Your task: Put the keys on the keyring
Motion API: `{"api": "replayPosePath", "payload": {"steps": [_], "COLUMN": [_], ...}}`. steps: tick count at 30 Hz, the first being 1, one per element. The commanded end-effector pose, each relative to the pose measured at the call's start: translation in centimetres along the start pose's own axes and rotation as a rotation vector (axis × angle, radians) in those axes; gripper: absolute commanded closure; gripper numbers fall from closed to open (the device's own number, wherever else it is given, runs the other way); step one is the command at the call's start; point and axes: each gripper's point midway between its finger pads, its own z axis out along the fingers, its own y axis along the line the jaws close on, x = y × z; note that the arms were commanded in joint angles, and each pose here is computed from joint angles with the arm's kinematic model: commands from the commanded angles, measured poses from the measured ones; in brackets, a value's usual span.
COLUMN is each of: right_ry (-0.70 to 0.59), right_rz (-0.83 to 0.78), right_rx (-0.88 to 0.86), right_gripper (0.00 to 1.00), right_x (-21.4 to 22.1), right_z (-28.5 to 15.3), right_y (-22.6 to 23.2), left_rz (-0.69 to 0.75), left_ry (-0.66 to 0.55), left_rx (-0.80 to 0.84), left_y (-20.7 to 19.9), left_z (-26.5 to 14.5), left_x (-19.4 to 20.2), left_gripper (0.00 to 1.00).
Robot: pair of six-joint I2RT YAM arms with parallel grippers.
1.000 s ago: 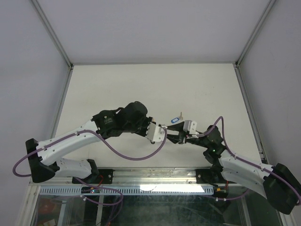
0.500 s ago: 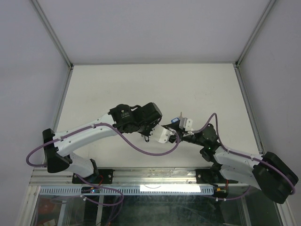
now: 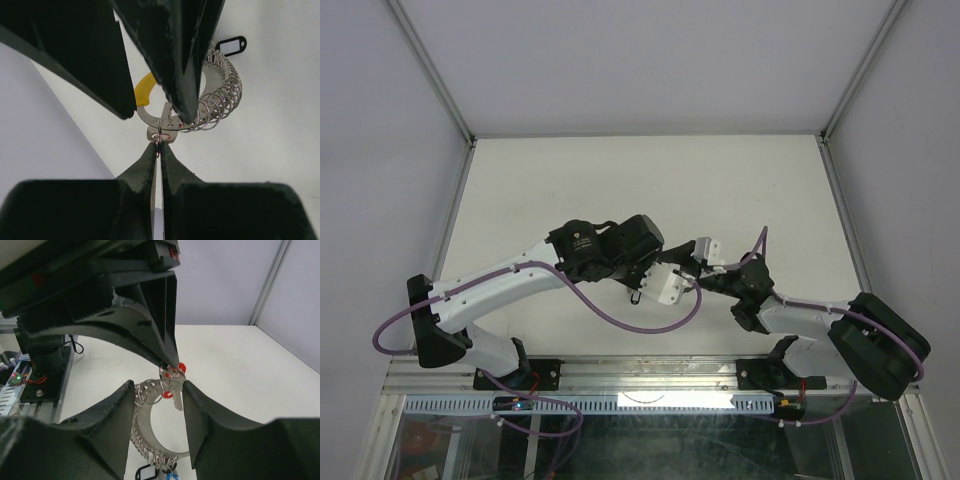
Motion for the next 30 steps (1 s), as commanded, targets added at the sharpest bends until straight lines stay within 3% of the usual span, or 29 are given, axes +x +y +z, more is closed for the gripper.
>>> {"api": "replayPosePath", "payload": {"steps": [1, 25, 30], "right_ry": [-0.106, -0.094, -0.088], "right_rz": [-0.059, -0.069, -0.072], "right_rx": [-0.020, -0.021, -0.024], "right_gripper": [0.56, 0.73, 0.87], "right_x": [-3.1, -2.0, -1.8], "right_z": [1.8, 3.2, 3.3], "right_y": [-0.3, -0.9, -0.9], "left_rz": [0.000, 0.003, 0.004], "left_ry": [-0.100, -0.130, -0.137], "left_rx": [-0.072, -0.062, -0.067], "left_y": [1.4, 0.9, 1.0], "left_z": [-1.7, -1.6, -1.7], "left_x": [-1.8, -2.1, -2.2], "left_gripper": [1.00, 1.00, 1.00]}}
